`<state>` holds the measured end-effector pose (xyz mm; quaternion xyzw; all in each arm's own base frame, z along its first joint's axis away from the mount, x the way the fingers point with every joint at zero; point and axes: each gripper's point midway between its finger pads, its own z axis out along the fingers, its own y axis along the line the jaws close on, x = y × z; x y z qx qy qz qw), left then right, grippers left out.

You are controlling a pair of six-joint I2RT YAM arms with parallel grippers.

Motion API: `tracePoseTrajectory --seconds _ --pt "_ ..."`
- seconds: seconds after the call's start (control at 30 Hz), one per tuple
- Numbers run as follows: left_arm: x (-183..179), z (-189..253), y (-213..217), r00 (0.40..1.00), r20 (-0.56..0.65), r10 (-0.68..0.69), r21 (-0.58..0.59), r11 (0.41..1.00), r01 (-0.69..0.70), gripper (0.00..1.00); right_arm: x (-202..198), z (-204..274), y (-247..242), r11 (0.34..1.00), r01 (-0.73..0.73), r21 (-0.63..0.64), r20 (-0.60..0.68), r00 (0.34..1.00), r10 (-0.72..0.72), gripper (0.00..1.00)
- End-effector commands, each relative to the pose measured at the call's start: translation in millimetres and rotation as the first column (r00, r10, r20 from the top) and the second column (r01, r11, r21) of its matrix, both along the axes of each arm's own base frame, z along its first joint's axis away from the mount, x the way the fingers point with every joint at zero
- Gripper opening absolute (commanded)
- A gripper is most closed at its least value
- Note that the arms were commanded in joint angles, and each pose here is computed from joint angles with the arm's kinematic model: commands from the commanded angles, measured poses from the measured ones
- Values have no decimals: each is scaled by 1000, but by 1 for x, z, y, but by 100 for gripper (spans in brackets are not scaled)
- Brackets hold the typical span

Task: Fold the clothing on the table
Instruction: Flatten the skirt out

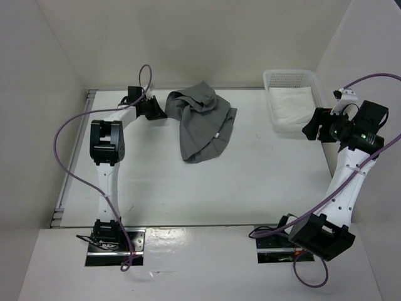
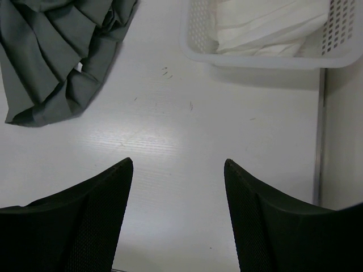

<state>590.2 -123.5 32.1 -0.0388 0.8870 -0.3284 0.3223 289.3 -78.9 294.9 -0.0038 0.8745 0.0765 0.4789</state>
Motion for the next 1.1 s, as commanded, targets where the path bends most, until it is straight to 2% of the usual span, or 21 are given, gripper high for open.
tracePoseTrajectory --seconds 0.0,0.13,0.17,0.2,0.3,0.4,0.43,0.5,0.57,0.6,0.63,0.77,0.8,0.83,0.93,1.07 --pt "-9 33 5 999 38 -36 42 999 35 0 0 12 9 999 -42 31 26 999 41 70" --pt "-50 52 -5 990 32 -137 45 990 135 0 3 23 25 987 -140 72 38 990 138 70" --pt "-58 65 -5 983 61 -172 69 983 168 0 5 30 29 985 -164 56 45 986 162 69" --pt "-76 56 -10 980 19 -200 76 977 198 0 8 27 34 980 -189 61 32 982 187 69" --pt "-111 64 -30 953 19 -302 122 947 297 0 20 21 60 962 -272 37 3 962 272 67" --pt "-140 62 -46 920 -7 -393 124 912 391 0 35 3 76 950 -311 24 -66 948 312 67" --pt "-147 61 -46 914 -19 -406 119 906 405 0 41 0 98 928 -372 2 -79 925 371 67" --pt "-168 59 -58 877 -44 -478 108 871 480 0 58 -21 109 924 -380 -47 -146 917 370 66" --pt "-186 50 -60 860 -84 -504 104 854 510 0 72 -23 138 897 -430 -100 -159 897 412 64" --pt "-189 53 -59 851 -66 -520 121 843 524 0 79 -26 149 889 -444 -111 -169 890 423 64" --pt "-198 52 -63 843 -79 -532 116 835 538 0 89 -33 176 861 -494 -118 -189 863 469 64" --pt "-224 56 -71 808 -74 -584 155 794 588 0 122 -45 236 822 -528 -215 -207 847 490 63" --pt "-230 50 -65 810 -93 -579 176 791 586 0 132 -30 247 830 -516 -209 -162 856 491 63" --pt "-236 50 -72 797 -84 -598 199 774 601 0 146 -43 255 834 -520 -184 -178 852 492 63" --pt "-253 48 -70 787 -97 -610 248 751 612 0 175 -31 269 851 -501 -158 -126 865 486 62" --pt "-261 44 -65 786 -109 -608 279 741 611 0 204 -61 293 857 -507 -94 -142 859 493 57"
